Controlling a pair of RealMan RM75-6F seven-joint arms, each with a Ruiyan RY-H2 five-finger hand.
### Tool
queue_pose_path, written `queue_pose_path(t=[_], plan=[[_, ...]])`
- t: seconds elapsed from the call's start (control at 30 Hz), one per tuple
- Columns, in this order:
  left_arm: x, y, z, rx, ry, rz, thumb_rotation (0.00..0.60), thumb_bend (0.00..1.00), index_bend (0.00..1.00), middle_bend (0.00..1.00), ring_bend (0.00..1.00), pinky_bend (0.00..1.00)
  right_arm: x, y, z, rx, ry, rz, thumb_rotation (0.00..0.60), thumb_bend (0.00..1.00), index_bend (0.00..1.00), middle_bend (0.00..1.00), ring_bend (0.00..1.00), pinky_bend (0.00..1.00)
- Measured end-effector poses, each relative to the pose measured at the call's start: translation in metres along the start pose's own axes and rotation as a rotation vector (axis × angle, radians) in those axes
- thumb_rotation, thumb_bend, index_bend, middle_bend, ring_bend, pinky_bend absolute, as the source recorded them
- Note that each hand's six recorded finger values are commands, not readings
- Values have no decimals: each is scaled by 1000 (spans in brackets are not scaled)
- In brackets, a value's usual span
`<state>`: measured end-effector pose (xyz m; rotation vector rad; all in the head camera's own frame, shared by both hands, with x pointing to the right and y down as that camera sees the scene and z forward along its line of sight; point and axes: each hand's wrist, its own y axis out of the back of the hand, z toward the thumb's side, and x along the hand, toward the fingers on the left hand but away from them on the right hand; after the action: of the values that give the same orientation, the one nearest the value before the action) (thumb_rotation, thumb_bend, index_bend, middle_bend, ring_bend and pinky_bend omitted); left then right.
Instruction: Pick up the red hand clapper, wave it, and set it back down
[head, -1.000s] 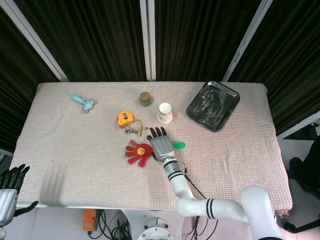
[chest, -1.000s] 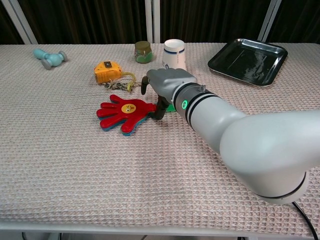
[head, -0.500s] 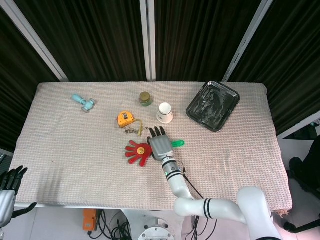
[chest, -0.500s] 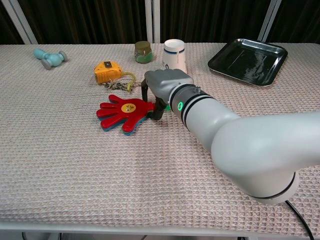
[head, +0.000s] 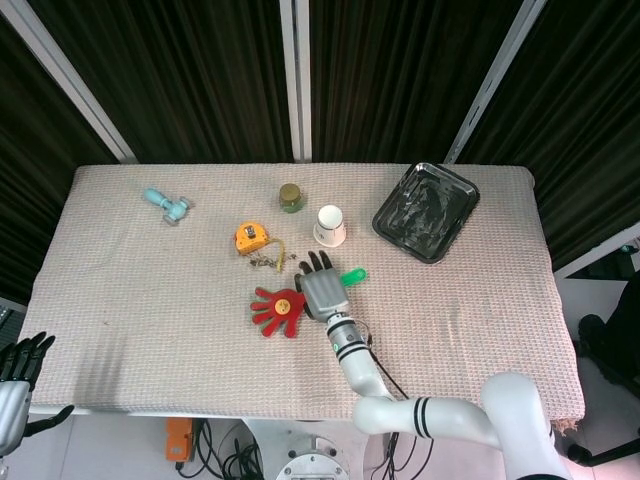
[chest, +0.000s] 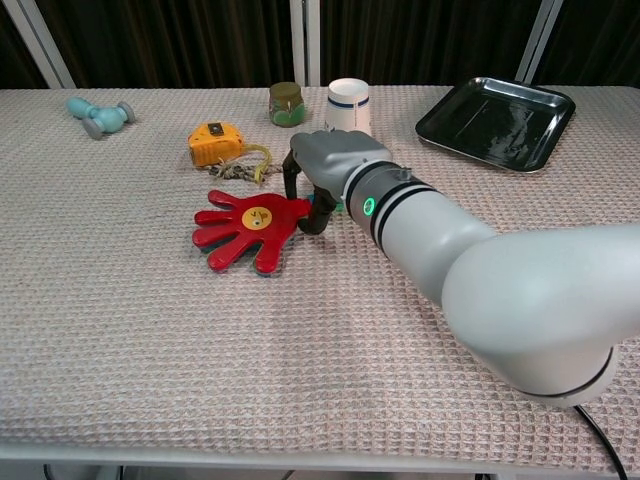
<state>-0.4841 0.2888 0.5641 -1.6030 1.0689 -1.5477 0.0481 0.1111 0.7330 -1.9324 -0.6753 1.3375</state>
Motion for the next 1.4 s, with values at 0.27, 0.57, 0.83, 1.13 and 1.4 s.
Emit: queue_pose_path(t=[0.27, 0.57, 0.83, 1.13, 1.4], plan=[[0, 2, 2, -14, -8, 7, 600, 88, 27, 25, 0, 15, 11, 17, -10, -187, 55, -23, 600, 324, 881, 552, 312, 364], [1, 4, 6, -22, -14, 19, 600, 87, 27, 25, 0, 15, 27, 34, -24, -410, 95, -62, 600, 336, 915, 614, 432, 666], [2, 5, 8, -19, -17, 21, 600, 87, 27, 25, 0, 15, 38, 48, -38, -638, 90, -112, 600, 358, 929, 633, 558, 834], [4, 7, 11, -15, -22, 28, 600, 87, 27, 25, 0, 15, 44, 60, -55, -803, 70, -137, 600, 367, 931, 647, 664, 928], [7, 10, 14, -13, -28, 39, 600, 86, 27, 25, 0, 15, 52, 75, -57, -986, 109, -115, 600, 371, 926, 648, 678, 931]])
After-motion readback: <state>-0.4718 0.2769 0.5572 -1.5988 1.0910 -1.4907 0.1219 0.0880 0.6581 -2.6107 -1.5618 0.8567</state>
